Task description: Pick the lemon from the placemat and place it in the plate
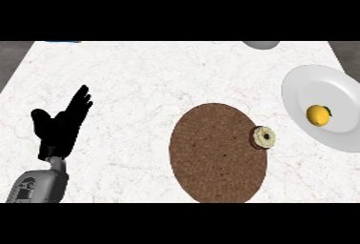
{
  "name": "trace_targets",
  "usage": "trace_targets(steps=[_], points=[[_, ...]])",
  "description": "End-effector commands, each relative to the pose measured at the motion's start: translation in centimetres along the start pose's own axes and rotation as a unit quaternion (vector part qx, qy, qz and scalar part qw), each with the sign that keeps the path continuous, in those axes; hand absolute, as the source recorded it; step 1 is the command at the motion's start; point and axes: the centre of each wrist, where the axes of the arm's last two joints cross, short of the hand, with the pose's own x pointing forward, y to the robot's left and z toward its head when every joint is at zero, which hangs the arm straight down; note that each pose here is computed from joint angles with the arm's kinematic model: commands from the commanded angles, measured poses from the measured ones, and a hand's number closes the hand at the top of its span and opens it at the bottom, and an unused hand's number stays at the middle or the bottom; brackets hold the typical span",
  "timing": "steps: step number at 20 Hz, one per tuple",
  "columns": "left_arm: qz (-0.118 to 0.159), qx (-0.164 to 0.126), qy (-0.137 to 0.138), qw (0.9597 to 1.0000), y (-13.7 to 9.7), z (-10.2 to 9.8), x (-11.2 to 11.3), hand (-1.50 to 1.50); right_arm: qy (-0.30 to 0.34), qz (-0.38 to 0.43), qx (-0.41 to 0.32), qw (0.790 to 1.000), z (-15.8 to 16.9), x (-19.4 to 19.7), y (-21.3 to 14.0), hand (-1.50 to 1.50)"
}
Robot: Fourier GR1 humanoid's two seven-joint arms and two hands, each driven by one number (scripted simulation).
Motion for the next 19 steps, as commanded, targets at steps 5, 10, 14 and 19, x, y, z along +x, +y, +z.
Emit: trace_targets(steps=[5, 10, 14, 19], points=[[-0.009, 0.002, -0.006, 0.9999, -1.1, -0.2, 0.0, 0.0, -0.049, -0.034, 0.026, 0.998, 2.2, -0.5, -1.6, -1.5], [-0.003, -0.003, -0.003, 1.0, -0.1, -0.6, -0.2, 0.0, -0.056, -0.028, 0.01, 0.998, 3.4, -0.4, -2.8, -1.5], [-0.001, -0.002, -0.005, 1.0, 0.2, -0.6, 1.4, 0.0, -0.047, -0.009, 0.009, 0.999, 3.4, 1.3, -4.3, -1.5], [0.005, -0.013, -0.008, 0.9999, -1.3, 0.0, 0.2, 0.0, -0.014, 0.008, 0.01, 1.0, 5.5, -1.2, -3.6, -1.5]])
